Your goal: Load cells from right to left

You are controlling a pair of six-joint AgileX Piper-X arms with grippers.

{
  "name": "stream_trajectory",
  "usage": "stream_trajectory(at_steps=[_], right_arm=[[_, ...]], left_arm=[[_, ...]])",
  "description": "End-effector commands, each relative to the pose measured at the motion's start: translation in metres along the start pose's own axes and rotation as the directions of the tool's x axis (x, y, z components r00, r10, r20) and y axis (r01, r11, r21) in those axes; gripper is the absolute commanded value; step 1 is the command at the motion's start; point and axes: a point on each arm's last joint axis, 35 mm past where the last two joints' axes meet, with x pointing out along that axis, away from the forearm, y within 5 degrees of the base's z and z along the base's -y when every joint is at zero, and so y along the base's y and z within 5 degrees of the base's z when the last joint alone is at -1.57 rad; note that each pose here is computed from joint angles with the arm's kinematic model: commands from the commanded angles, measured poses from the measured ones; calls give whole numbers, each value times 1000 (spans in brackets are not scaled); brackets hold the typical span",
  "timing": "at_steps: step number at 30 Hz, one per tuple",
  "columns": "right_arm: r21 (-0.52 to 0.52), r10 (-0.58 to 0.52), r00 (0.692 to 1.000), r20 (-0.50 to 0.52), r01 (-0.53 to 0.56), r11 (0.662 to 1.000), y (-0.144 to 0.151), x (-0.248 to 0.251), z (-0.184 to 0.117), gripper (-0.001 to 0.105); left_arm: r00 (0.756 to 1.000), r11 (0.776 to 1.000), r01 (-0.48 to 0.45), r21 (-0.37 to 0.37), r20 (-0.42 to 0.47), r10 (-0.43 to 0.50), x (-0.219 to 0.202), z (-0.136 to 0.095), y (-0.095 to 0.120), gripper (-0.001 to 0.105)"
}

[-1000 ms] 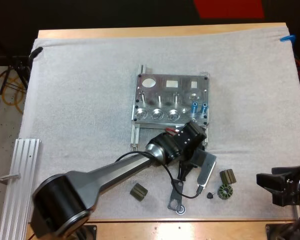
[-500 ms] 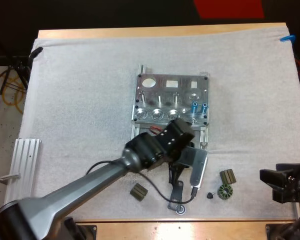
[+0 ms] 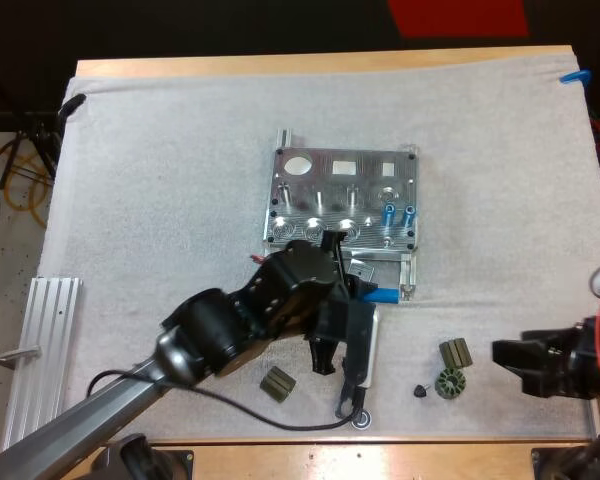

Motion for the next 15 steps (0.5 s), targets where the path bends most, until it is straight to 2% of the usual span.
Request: stream_trajectory(at_steps=[1, 7, 11, 15], right_arm=[[12, 39, 999, 30, -39, 999, 0, 5, 4, 47], [30, 82, 994, 67, -84, 996, -3, 21, 8, 47], [37, 152, 985, 83, -156, 987, -4, 35, 10, 47], [62, 177, 980, 90, -183, 981, -7, 47, 9, 47]], left_arm=[[1000, 1000, -27, -10, 13, 27, -11, 2, -1, 0], [996, 998, -66, -5, 64, 66, -38, 3, -3, 0], [997, 999, -54, -7, 48, 54, -50, -1, -8, 0], [998, 999, -48, -7, 41, 49, -55, -3, -10, 0]])
